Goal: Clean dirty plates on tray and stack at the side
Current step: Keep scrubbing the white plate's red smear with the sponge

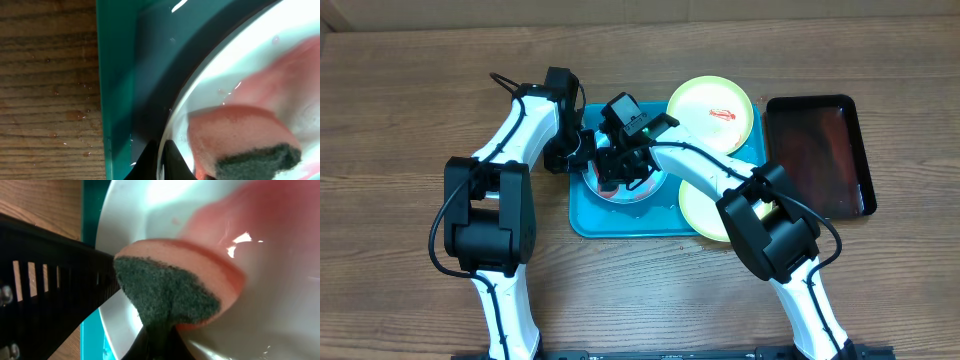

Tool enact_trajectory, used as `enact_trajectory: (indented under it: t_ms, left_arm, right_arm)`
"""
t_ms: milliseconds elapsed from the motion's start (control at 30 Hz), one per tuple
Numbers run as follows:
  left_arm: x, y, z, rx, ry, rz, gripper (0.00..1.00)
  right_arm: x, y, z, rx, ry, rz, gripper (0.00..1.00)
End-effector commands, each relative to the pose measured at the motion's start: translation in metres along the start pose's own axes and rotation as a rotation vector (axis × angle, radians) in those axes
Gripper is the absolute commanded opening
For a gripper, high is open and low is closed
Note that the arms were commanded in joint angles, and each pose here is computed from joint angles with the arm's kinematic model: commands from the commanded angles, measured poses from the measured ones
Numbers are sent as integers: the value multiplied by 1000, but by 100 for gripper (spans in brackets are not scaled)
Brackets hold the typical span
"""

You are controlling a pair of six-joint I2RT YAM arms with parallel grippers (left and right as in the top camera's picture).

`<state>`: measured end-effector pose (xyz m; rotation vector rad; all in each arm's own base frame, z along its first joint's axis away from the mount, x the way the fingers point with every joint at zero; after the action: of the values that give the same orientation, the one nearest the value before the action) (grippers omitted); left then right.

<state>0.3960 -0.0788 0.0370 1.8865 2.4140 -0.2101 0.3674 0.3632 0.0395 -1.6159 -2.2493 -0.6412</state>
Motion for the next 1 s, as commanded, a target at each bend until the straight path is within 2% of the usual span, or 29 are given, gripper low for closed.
enact_trajectory:
  t_ms: [0,233,400,567,700,967]
  left_arm:
    - [5,-8,16,39,40,-1,4]
    - [5,-7,16,36,39,0,4]
    - [5,-7,16,35,39,0,4]
    - [4,-6,16,30,37,1,4]
    - [4,-5,16,29,36,1,4]
    - [4,-5,16,29,36,1,4]
  right_arm:
    - [-42,16,-3,-65,-123,68,4]
    - [-101,45,-35,-145,-223,123,4]
    - [-125,37,-53,-83,-291,137,4]
    - [-122,14,-52,23,-315,122,4]
    - [-101,-2,-42,88,-292,98,4]
    - [-62,-22,2,96,-242,89,4]
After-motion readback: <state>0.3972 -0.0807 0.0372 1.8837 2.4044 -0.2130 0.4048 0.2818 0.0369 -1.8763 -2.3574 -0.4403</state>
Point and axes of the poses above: each gripper's point midway between its finger pads, its own z axis out along the fingers, its own x axis along the line the jaws close on, y = z × x, the point moved 3 cm from there along -z, back along the fingers, and after that the axes turned 6 degrees about -z, right-handed, at the moved point
